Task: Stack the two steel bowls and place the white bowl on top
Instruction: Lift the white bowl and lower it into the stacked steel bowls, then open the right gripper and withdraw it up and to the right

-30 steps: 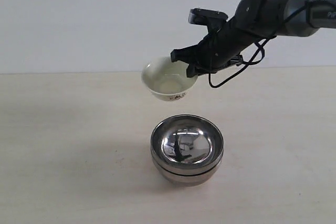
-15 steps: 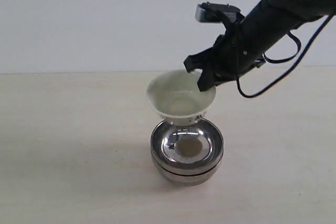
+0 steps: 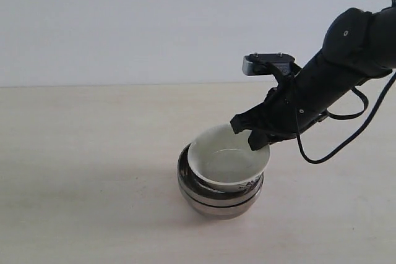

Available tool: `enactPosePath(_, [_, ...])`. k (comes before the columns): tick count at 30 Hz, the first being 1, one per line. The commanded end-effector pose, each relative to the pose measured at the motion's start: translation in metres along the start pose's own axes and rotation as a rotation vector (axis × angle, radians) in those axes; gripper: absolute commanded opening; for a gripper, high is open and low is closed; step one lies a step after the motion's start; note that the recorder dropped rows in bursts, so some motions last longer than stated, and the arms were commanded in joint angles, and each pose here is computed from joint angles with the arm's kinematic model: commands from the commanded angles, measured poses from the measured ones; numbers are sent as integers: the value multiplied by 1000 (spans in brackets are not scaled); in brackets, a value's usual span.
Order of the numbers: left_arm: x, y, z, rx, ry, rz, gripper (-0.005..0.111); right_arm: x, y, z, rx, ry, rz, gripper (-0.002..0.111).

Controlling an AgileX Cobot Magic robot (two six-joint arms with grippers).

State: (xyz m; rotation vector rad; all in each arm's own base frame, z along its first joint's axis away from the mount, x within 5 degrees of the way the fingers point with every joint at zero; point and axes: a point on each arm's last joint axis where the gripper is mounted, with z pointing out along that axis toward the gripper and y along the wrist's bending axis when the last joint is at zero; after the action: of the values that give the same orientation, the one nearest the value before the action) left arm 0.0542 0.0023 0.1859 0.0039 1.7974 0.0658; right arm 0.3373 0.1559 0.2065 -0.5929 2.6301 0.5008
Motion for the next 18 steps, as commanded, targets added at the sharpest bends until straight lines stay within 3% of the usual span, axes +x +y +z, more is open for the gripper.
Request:
enactPosePath(1, [1,0,0,-1,-1,-2,4,-1,8,-3,-15,-22,-21,0])
enactPosePath(6, [1,0,0,-1,-1,-2,4,-1,19,2,-22,-25,-60,0])
enactPosePath(18, [1,0,0,-1,-1,-2,4,6,9,30,-2,44,-52,0])
